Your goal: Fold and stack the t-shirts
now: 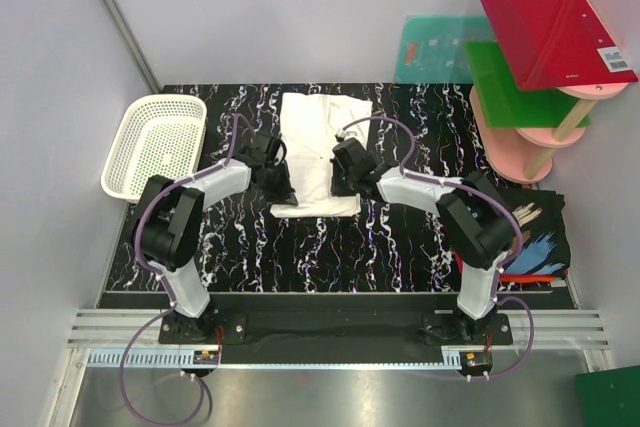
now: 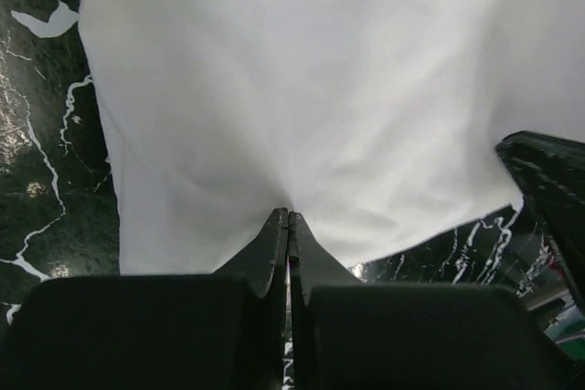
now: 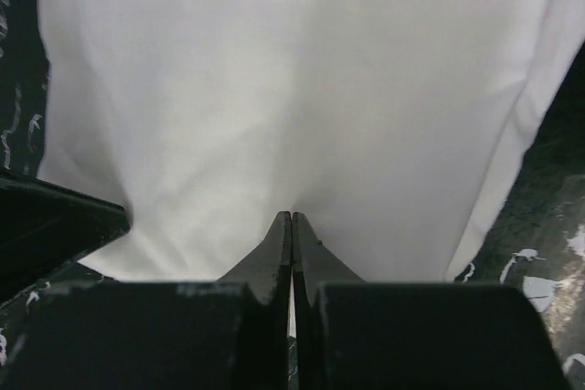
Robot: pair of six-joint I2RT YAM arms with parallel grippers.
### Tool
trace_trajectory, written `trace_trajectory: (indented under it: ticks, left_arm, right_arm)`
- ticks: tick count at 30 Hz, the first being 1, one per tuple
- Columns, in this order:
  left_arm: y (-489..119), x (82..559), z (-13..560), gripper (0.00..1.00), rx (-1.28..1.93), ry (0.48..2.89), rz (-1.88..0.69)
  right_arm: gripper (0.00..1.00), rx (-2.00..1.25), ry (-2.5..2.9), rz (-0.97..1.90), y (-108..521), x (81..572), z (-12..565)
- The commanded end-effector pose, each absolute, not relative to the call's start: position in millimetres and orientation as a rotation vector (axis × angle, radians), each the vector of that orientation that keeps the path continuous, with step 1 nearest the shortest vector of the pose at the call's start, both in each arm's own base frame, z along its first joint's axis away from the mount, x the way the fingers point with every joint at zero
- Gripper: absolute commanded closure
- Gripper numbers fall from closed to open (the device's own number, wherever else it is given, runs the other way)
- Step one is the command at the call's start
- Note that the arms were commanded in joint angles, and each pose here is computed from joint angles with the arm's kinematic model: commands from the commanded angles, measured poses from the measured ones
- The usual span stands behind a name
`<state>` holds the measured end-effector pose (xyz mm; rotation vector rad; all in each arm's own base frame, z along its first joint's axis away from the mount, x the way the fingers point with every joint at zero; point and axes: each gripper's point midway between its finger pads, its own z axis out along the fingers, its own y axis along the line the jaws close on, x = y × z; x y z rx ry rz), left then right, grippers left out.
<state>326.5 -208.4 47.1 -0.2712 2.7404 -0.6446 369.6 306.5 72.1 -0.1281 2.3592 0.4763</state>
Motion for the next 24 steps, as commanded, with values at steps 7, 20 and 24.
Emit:
trace_trajectory:
  ticks: [7,20,24]
  left_arm:
    - [-189.0,321.4,10.6,1.00,-0.393,2.853,-0.440]
    - [-195.7,329.0,104.7,0.35,-0.204,2.487,-0.660]
    - [-184.6,320.0,107.9,0.01,-0.218,2.472,-0.616]
  right_arm:
    - [1.00,0.047,2.677,0.225,280.9,346.4,8.0]
    - [0.76,0.010,2.238,0.375,264.6,350.9,118.5]
    - [0.24,0.028,2.227,0.422,254.6,333.7,126.1]
